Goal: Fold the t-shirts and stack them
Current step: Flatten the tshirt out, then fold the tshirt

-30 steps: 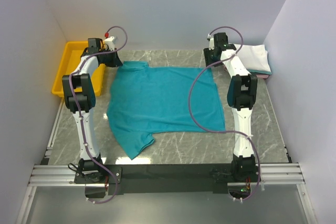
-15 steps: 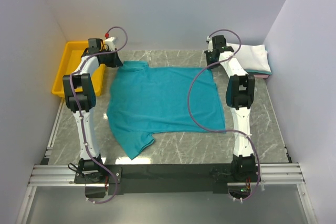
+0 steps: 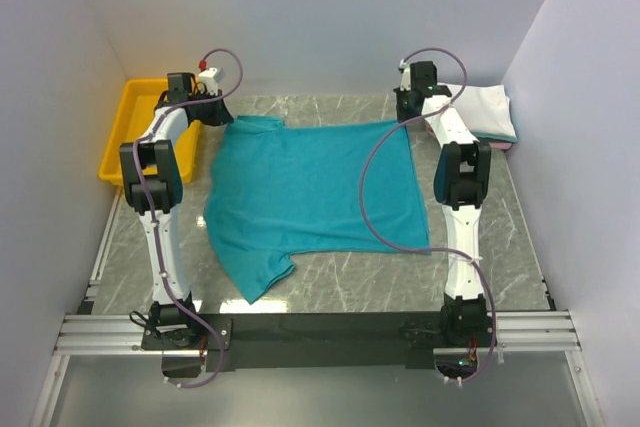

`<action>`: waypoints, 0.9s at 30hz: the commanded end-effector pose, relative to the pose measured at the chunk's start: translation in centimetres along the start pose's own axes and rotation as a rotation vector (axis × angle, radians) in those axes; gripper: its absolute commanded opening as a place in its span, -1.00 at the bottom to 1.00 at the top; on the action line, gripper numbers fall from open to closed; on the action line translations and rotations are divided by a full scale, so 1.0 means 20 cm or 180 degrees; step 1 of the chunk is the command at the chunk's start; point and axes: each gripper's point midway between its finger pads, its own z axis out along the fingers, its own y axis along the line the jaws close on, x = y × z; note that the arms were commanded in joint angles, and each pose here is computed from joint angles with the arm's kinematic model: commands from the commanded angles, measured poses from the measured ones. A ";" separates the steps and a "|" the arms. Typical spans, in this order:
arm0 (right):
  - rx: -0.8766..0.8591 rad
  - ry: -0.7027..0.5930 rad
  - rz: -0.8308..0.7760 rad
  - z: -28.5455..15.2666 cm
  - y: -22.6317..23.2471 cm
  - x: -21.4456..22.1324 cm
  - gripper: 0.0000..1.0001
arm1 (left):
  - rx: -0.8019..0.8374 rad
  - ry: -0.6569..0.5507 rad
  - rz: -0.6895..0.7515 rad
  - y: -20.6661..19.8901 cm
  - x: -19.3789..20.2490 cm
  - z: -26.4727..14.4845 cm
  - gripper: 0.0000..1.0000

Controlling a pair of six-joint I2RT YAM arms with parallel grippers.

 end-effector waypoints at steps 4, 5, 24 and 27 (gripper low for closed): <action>0.0007 -0.0702 -0.0084 -0.38 -0.07 -0.39 -1.00 | 0.0054 -0.0434 0.0346 -0.05 -0.26 -0.19 -0.99; -0.0010 -0.0679 -0.0117 -0.39 -0.06 -0.38 -1.00 | 0.0062 -0.0479 0.0391 -0.06 -0.28 -0.21 -0.99; -0.0346 -0.0276 -0.0290 -0.51 -0.05 -0.12 -1.00 | 0.0294 -0.0159 0.0713 -0.23 0.06 -0.44 -0.99; -0.0397 -0.0189 -0.0323 -0.50 -0.03 -0.05 -1.00 | 0.0312 -0.0066 0.0724 -0.25 0.15 -0.45 -0.99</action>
